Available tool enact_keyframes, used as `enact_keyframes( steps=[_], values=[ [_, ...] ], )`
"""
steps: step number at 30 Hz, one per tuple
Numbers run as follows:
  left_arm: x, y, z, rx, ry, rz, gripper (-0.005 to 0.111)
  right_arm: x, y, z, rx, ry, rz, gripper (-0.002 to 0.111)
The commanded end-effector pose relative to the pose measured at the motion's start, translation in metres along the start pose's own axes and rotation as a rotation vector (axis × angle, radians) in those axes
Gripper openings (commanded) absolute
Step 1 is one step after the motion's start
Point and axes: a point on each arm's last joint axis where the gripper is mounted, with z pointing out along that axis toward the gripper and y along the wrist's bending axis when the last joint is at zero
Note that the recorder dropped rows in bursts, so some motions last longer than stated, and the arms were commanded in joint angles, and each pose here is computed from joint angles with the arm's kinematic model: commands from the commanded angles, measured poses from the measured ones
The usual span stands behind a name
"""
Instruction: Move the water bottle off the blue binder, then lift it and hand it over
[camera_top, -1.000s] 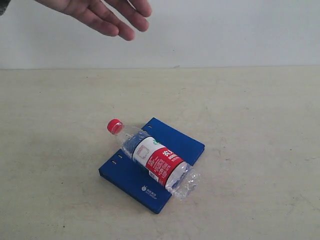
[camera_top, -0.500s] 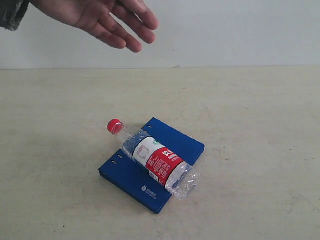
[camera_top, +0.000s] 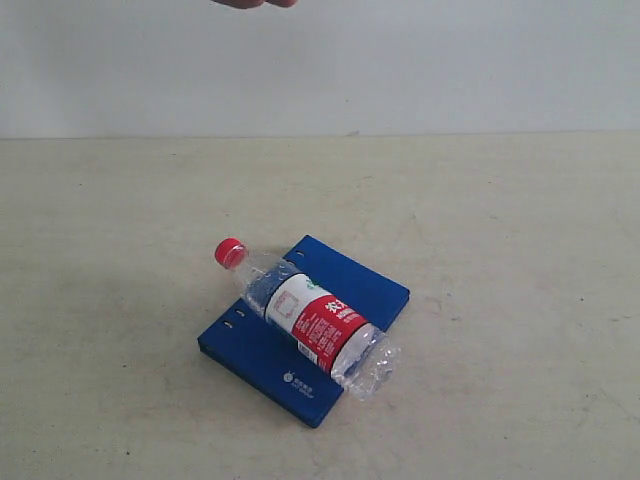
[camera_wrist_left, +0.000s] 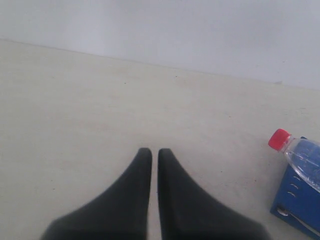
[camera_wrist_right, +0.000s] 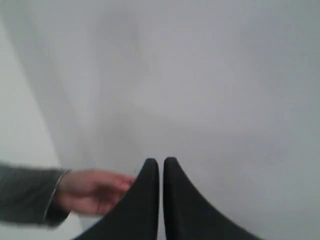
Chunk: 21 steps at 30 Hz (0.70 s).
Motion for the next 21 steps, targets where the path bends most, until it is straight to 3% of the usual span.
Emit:
enact_keyframes(
  steps=[1, 2, 4, 8, 10, 12, 15, 18, 21],
  values=[
    [0.0, 0.0, 0.0, 0.005, -0.01, 0.009, 0.004, 0.037, 0.013, 0.067, -0.323, 0.83, -0.121, 0.0],
    [0.0, 0.0, 0.0, 0.005, -0.01, 0.009, 0.004, 0.059, 0.003, 0.085, -0.395, 0.992, 0.029, 0.0],
    [0.0, 0.0, 0.0, 0.005, -0.01, 0.009, 0.004, 0.093, -0.017, 0.11, -0.413, 1.141, 0.136, 0.0],
    [0.0, 0.0, 0.0, 0.005, -0.01, 0.009, 0.004, 0.158, -0.019, 0.144, -0.487, 1.299, 0.116, 0.0],
    [0.0, 0.0, 0.0, 0.005, -0.01, 0.009, 0.004, 0.18, -0.007, 0.156, -0.522, 1.317, 0.031, 0.0],
    [0.0, 0.0, 0.0, 0.005, -0.01, 0.009, 0.004, 0.203, 0.006, 0.171, -0.524, 1.299, -0.147, 0.0],
    [0.0, 0.0, 0.0, 0.005, -0.01, 0.009, 0.004, 0.229, 0.021, 0.196, -0.38, 1.222, -0.403, 0.0],
    [0.0, 0.0, 0.0, 0.005, -0.01, 0.009, 0.004, 0.247, 0.038, 0.215, -0.295, 1.154, -0.526, 0.001],
    [0.0, 0.0, 0.0, 0.005, -0.01, 0.009, 0.004, 0.268, 0.049, 0.223, -0.362, 1.165, -0.531, 0.012]
  ],
)
